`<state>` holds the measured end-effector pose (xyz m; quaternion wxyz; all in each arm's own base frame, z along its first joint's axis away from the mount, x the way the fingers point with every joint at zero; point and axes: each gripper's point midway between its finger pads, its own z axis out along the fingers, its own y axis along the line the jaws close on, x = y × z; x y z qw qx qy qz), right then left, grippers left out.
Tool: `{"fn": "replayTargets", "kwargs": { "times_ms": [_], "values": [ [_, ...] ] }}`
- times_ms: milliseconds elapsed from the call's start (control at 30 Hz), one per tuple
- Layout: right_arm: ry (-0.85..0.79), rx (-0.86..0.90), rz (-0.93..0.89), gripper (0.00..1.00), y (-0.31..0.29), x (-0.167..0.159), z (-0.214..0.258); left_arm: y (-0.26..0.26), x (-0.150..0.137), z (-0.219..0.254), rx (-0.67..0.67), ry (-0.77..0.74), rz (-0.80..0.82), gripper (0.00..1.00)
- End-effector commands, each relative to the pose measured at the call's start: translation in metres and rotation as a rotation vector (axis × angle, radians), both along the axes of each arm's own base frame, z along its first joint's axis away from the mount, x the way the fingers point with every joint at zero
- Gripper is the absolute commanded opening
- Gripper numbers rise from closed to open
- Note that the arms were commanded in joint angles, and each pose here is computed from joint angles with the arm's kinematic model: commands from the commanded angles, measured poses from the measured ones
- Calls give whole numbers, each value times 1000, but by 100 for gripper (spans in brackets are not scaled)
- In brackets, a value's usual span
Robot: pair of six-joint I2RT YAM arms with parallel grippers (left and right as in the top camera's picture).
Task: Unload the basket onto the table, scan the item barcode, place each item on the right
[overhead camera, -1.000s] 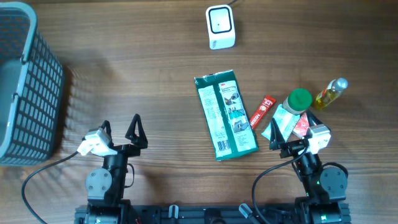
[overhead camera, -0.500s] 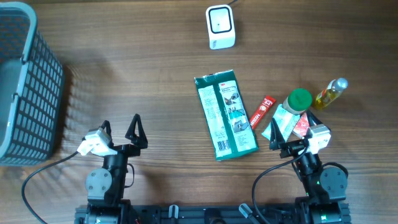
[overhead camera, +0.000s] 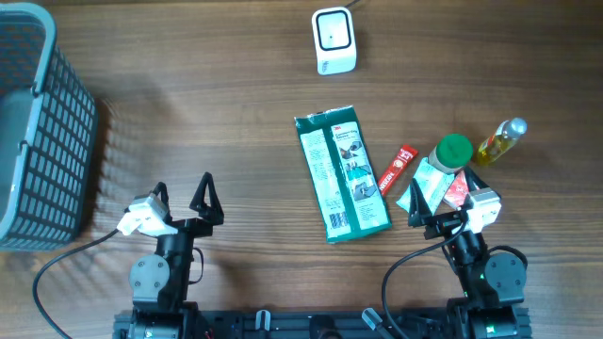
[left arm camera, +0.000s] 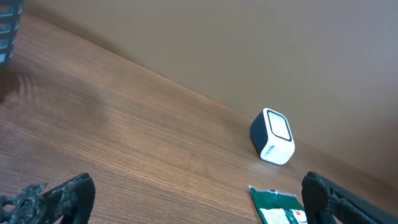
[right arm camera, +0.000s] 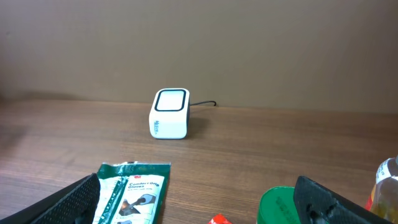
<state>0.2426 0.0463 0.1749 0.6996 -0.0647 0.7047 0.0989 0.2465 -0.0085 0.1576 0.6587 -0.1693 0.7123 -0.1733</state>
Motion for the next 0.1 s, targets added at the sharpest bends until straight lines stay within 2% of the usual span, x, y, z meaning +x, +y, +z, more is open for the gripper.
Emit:
{"fn": "replayTargets", "kwargs": {
  "times_ms": [0, 67],
  "values": [
    [-5, 14, 12, 100, 2, -1, 2, 1, 0, 0, -2, -2, 2, 100],
    [-5, 14, 12, 100, 2, -1, 2, 1, 0, 0, -2, -2, 2, 100]
  ]
}}
